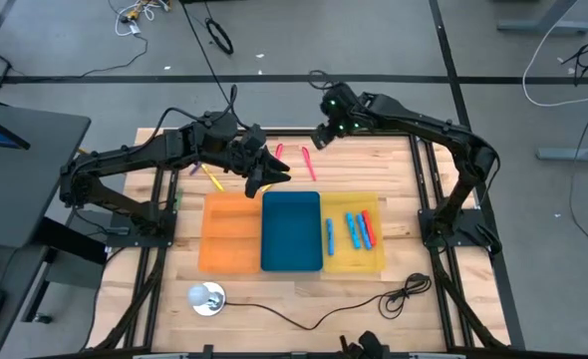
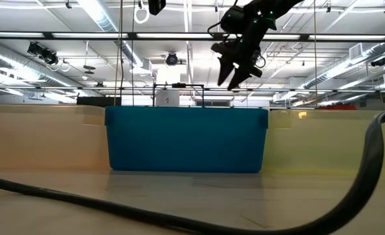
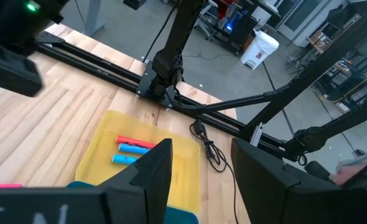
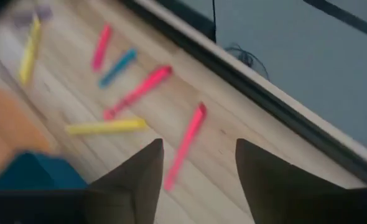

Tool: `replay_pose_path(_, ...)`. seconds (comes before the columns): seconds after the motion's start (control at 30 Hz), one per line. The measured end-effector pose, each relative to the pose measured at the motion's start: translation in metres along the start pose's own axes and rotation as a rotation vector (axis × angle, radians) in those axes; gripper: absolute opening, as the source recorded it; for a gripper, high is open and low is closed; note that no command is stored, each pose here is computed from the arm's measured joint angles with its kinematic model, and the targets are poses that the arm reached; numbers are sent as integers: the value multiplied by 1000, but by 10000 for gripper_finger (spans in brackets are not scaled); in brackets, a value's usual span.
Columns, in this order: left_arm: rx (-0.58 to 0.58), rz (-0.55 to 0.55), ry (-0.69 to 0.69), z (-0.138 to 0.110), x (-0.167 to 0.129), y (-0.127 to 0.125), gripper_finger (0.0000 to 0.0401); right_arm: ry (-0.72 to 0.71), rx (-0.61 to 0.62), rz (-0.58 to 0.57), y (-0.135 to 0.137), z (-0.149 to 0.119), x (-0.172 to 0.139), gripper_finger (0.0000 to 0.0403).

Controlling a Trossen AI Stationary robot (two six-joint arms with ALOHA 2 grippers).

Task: Pick & Place Markers
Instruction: Put the right pink pen into the blue bin

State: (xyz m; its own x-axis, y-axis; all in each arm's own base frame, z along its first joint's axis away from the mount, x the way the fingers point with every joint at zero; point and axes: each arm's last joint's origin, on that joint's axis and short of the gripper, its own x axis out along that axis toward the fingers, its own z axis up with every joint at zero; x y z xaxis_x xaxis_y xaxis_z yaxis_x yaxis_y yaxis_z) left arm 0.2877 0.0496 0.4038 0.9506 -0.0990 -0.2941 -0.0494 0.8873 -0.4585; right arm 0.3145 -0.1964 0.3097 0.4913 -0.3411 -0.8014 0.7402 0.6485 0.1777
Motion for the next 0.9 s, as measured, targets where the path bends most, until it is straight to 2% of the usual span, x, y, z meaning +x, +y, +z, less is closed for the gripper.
replay_pose_path(0.13, -23, 0, 0, 0, 0, 0, 172, -49, 154, 45, 3, 6, 0, 218)
replay_pose_path(0.23, -33, 0, 0, 0, 0, 0, 172, -43, 205, 66, 3, 6, 0, 219)
replay_pose_path(0.6, -37, 0, 1, 0, 0, 0, 172, -35, 213, 73, 5, 5, 0, 220)
replay_pose_path(0.9, -54, 0, 2, 0, 0, 0, 172, 14, 221, 32, 16, -2, 34, 220)
